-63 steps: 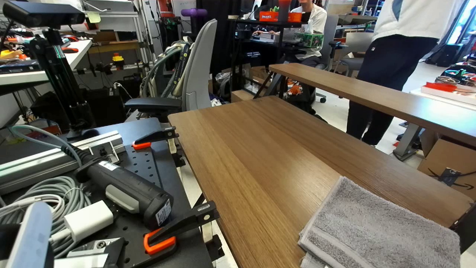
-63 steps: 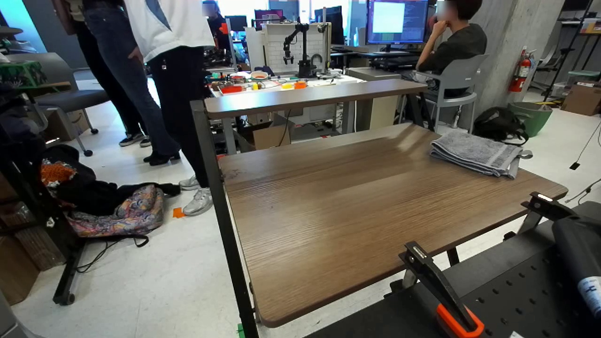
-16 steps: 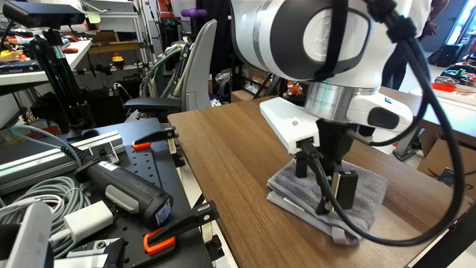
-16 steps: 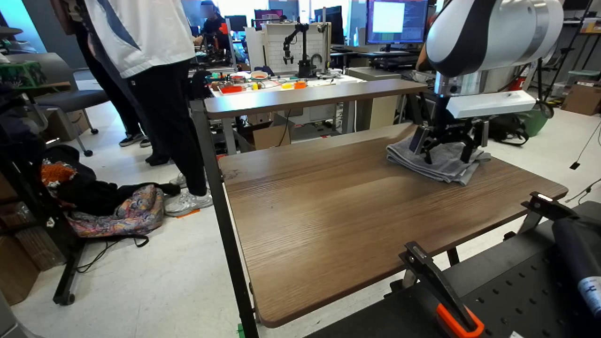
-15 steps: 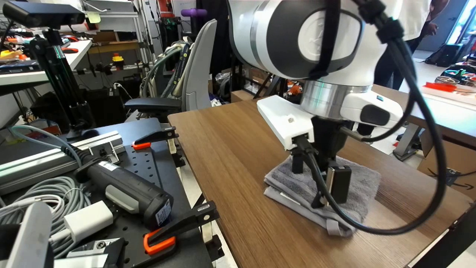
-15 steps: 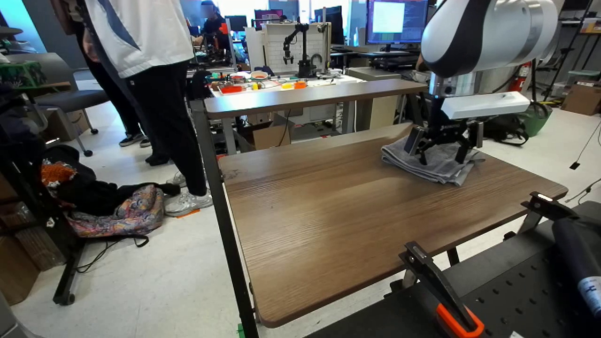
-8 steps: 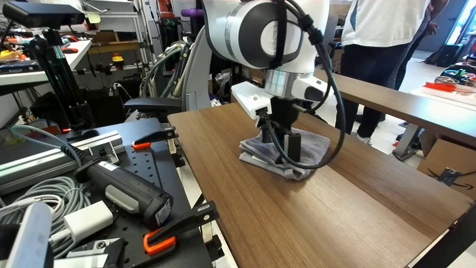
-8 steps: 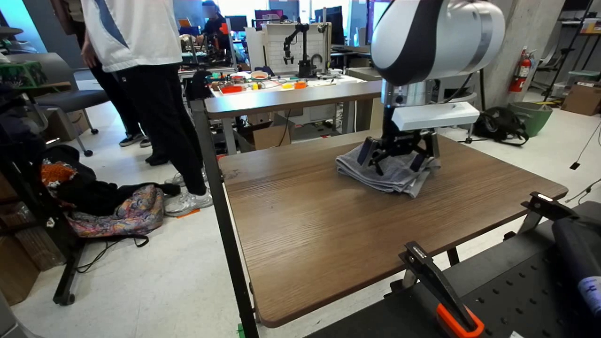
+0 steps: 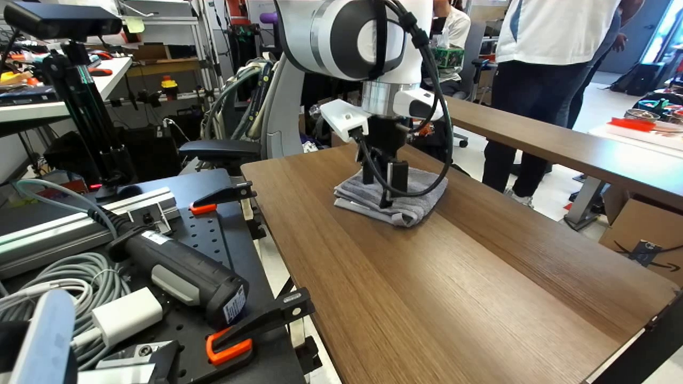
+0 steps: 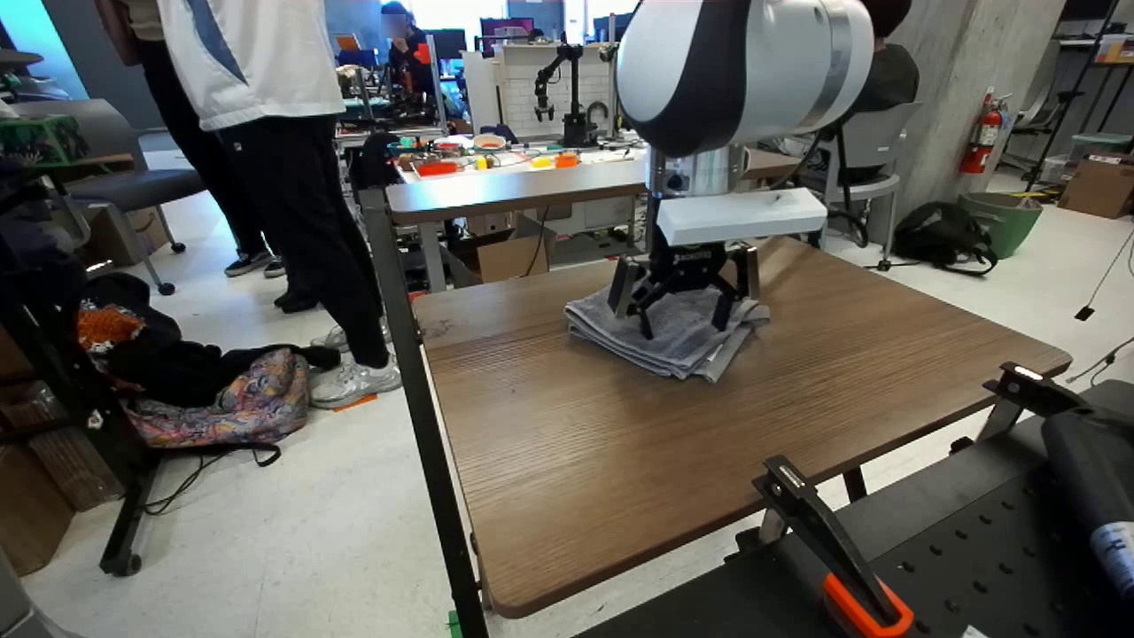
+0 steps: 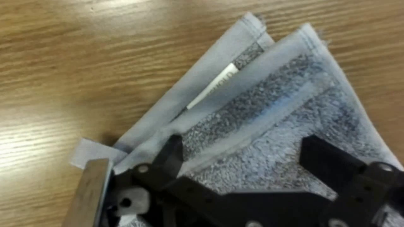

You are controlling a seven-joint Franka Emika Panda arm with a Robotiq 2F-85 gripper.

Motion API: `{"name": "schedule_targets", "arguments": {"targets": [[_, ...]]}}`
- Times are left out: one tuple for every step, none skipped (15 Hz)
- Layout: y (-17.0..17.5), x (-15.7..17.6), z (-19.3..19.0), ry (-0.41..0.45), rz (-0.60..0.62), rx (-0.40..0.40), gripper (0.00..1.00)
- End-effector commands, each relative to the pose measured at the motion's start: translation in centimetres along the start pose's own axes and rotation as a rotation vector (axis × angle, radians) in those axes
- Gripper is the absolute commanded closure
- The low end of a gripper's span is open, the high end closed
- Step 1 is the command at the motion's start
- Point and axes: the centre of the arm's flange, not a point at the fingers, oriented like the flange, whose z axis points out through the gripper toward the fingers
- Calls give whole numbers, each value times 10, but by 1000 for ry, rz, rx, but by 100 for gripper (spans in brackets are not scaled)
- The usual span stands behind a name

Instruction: Move the towel to the left.

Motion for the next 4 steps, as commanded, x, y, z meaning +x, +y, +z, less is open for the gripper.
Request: {"name": "schedule_targets", "arguments": {"targets": [[-14, 10, -57, 27, 21, -6, 0], [-13, 10, -70, 23, 18, -17, 0], [-8, 11, -77, 12, 11, -22, 0], [-13, 12, -52, 25, 8, 0, 0]]}}
